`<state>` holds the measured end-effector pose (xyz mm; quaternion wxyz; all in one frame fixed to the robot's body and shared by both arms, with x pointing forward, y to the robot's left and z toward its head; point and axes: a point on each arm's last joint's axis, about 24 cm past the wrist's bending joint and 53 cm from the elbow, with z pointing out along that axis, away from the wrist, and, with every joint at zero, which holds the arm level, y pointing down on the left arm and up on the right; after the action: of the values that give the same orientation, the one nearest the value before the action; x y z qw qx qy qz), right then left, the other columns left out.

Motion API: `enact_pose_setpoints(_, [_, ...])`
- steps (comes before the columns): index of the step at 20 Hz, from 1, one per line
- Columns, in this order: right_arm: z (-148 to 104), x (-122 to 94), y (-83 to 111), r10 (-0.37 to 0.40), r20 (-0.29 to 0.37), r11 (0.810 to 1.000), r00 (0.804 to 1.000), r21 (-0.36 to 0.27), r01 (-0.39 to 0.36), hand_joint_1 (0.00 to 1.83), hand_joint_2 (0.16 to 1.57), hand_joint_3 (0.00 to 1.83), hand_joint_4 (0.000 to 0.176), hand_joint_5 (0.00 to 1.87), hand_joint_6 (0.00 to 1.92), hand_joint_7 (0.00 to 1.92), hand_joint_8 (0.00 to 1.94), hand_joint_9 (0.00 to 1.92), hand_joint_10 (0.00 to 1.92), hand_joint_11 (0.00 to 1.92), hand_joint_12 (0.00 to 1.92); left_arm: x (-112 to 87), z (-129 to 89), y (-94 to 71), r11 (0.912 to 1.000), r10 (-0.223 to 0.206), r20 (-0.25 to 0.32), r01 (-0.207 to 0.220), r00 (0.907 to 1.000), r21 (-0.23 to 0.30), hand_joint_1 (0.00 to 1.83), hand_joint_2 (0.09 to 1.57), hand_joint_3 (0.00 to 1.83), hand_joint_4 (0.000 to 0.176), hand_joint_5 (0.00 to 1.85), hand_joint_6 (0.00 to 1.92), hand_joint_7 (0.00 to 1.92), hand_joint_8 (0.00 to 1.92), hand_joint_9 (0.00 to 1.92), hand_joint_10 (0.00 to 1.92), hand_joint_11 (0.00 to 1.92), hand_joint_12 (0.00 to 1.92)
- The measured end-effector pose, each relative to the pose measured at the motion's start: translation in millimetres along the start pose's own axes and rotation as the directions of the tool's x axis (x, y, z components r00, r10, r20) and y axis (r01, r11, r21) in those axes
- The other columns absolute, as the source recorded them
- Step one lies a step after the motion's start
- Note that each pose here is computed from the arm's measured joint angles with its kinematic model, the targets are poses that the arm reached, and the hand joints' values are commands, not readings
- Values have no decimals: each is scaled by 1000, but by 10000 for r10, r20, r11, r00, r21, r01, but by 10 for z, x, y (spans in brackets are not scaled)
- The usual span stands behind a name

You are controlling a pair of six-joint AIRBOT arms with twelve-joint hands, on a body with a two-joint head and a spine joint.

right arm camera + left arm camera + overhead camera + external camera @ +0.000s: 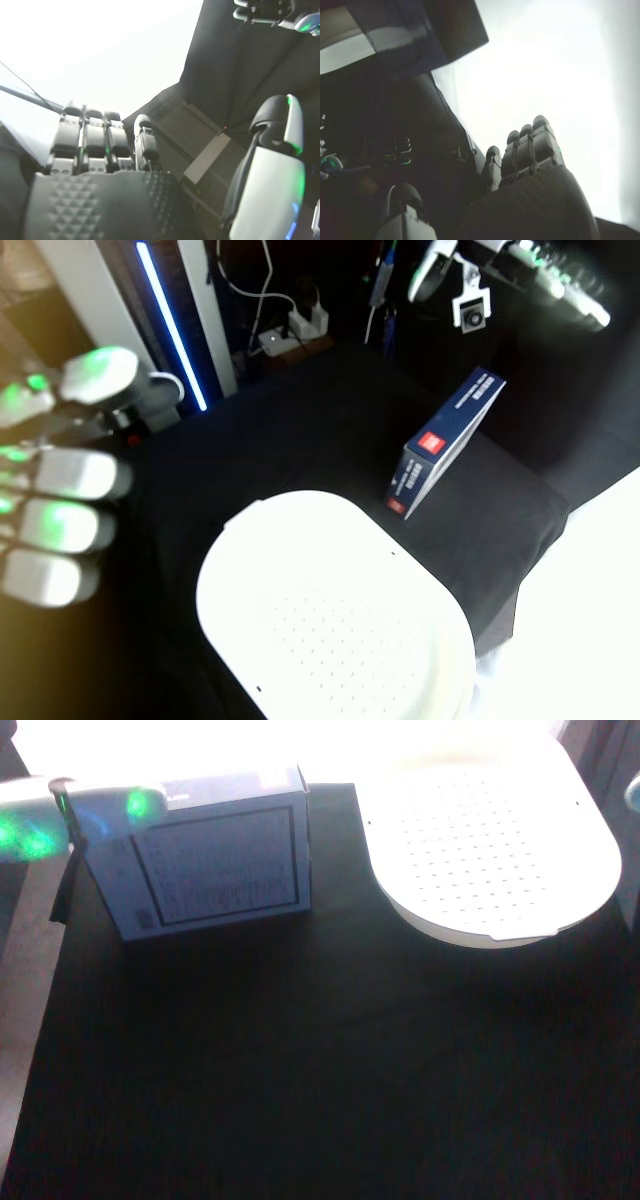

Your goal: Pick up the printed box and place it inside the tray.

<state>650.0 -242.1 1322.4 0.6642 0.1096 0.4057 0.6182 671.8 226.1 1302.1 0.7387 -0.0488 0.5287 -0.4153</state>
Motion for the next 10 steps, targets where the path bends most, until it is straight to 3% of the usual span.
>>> enact_pose_setpoints(3, [0, 7, 2, -8, -30, 10000, 10000, -7, 8, 405, 725, 0, 176, 0, 0, 103, 3, 39, 5, 0, 425, 5, 21, -8, 10000, -29, 2, 29, 10000, 17, 410, 856, 0, 176, 0, 0, 0, 0, 54, 5, 0, 306])
enact_pose_setpoints(6, [0, 1, -2, -4, -3, 10000, 10000, 7, 4, 402, 714, 0, 176, 0, 0, 102, 0, 51, 6, 0, 459, 61, 96, 31, 10000, -14, -206, 12, 9998, -83, 393, 803, 0, 176, 0, 0, 34, 5, 165, 15, 0, 539])
enact_pose_setpoints(10, [2, 3, -7, -29, -33, 10000, 10000, 22, 29, 398, 726, 1, 176, 0, 0, 105, 1, 42, 5, 0, 496, 211, 257, 120, 9994, -5, -742, -21, 9972, -352, 402, 778, 0, 176, 0, 0, 98, 8, 185, 7, 0, 648])
